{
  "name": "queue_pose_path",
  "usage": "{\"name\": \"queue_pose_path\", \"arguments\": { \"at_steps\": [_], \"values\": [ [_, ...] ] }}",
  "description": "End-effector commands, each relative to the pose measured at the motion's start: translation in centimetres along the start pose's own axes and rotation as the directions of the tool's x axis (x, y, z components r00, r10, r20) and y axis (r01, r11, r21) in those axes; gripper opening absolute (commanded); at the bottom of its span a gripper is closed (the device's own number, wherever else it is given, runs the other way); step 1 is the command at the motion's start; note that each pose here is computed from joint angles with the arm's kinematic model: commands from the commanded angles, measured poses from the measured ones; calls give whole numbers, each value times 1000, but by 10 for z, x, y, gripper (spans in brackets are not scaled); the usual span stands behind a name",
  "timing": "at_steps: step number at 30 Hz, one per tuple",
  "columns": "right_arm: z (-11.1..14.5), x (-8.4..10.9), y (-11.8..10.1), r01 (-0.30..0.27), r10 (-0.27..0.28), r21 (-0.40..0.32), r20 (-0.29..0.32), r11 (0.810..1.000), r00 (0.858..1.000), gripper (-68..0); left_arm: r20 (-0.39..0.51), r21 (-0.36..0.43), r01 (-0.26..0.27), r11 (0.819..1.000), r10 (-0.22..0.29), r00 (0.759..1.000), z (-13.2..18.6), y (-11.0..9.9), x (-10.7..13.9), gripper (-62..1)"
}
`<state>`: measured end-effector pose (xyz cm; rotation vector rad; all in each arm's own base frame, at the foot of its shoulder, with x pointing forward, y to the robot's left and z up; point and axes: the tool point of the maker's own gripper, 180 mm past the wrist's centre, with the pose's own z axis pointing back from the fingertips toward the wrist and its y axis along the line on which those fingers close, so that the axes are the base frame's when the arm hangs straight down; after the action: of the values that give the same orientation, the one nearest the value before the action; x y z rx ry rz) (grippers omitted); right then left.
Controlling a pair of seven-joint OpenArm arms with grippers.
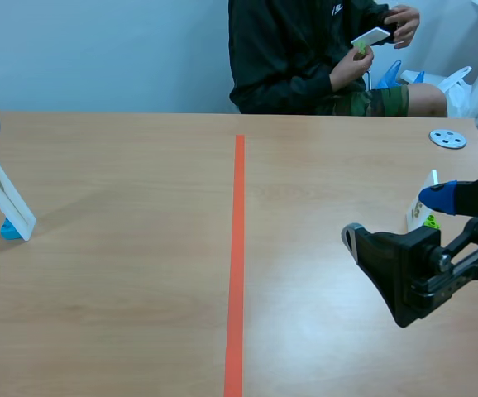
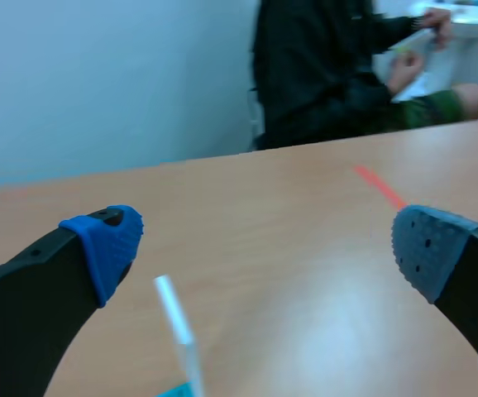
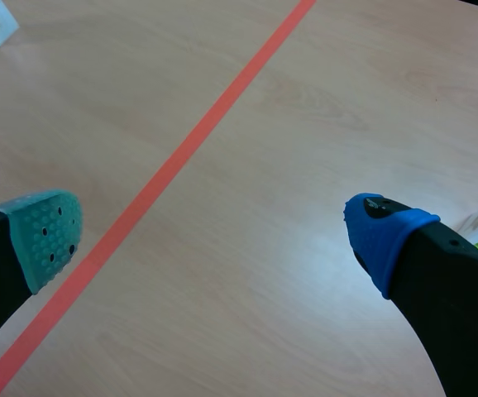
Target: Sort the leaf by its shape. The table is split by an orange tape line. A compound leaf with several leaflets goes to the left side, a simple leaf with one blade goes to the right side. Return to the home posture when a red brick is placed on the table.
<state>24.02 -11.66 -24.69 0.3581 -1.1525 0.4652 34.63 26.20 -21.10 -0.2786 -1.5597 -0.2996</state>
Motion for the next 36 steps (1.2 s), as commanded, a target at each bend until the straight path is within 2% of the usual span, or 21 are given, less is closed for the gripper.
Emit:
{"name": "queue_pose_path", "arguments": {
  "at_steps": [1,4,7,10,13,17,21,27,31,34,36],
  "values": [
    [0,9,-4,-12,12,-4,31,1000,999,4,14,-71,8,997,-7,1000,2,-18,10,14],
    [0,9,-4,-12,12,-4,30,1000,999,4,-12,-213,29,977,-32,999,8,-66,13,14],
    [0,9,-4,-12,12,-4,30,1000,999,4,-57,-306,33,951,-53,997,17,-108,12,14],
    [0,9,-4,-12,12,-4,30,1000,999,4,-106,-358,10,934,-51,993,27,-141,6,14],
    [0,9,-4,-11,11,-4,31,1000,999,4,-131,-372,-36,928,-14,991,38,-165,2,14],
    [0,9,-4,-11,11,-4,30,1000,999,4,-154,-364,-103,926,49,987,49,-185,-2,14],
    [0,9,-4,-11,11,-4,31,1000,999,4,-187,-363,-146,920,81,979,60,-200,-6,14],
    [0,10,-4,-11,12,-4,36,1000,999,4,-227,-356,-190,915,113,967,67,-212,-14,14],
    [0,11,-4,-11,11,-4,38,1000,999,4,-238,-372,-218,902,134,962,68,-223,-17,14],
    [0,11,-4,-11,11,-4,39,1000,999,4,-215,-381,-237,893,164,963,67,-228,-12,14],
    [0,11,-4,-11,11,-4,38,1000,999,4,-198,-378,-238,895,173,965,66,-227,-9,14]
  ]
}}
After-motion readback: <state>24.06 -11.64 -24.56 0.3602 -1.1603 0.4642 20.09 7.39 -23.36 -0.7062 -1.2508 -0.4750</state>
